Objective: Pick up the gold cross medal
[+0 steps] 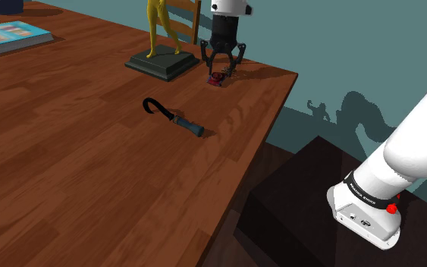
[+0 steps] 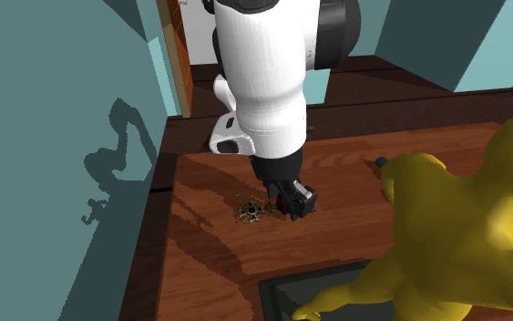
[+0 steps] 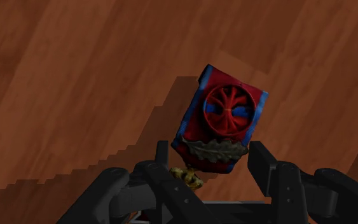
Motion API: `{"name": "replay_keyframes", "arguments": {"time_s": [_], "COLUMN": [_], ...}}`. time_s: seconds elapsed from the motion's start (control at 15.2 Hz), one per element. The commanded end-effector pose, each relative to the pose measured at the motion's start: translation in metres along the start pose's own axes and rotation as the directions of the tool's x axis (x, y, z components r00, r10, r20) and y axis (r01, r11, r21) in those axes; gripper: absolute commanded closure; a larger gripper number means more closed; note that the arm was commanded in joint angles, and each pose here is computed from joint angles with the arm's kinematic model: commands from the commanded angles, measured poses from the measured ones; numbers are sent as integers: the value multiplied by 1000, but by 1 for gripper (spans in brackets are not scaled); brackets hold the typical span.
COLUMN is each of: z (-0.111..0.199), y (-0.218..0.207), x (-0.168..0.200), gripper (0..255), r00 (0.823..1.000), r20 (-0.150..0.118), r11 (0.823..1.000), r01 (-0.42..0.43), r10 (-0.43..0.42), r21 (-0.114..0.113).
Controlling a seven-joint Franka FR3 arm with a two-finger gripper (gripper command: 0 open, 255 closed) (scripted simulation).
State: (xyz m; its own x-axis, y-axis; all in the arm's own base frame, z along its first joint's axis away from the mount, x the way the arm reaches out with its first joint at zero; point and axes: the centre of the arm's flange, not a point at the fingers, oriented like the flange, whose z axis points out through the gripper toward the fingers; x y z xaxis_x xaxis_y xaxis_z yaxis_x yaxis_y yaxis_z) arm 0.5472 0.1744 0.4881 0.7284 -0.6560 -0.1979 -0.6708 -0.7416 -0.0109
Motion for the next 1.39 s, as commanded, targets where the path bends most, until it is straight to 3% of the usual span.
{"name": "replay_keyframes", "arguments": {"time_s": [0.0,0.4,1.32], "z": [0,1,-72], "y": [0,0,-1], "x": [0,0,-15], "gripper": [255,255,255], "r00": [1000,1000,1000], "r20": [0,0,0], "r11": [1000,1000,1000], "r01": [0,0,0], "r10": [0,0,0], "r21": [0,0,0]}}
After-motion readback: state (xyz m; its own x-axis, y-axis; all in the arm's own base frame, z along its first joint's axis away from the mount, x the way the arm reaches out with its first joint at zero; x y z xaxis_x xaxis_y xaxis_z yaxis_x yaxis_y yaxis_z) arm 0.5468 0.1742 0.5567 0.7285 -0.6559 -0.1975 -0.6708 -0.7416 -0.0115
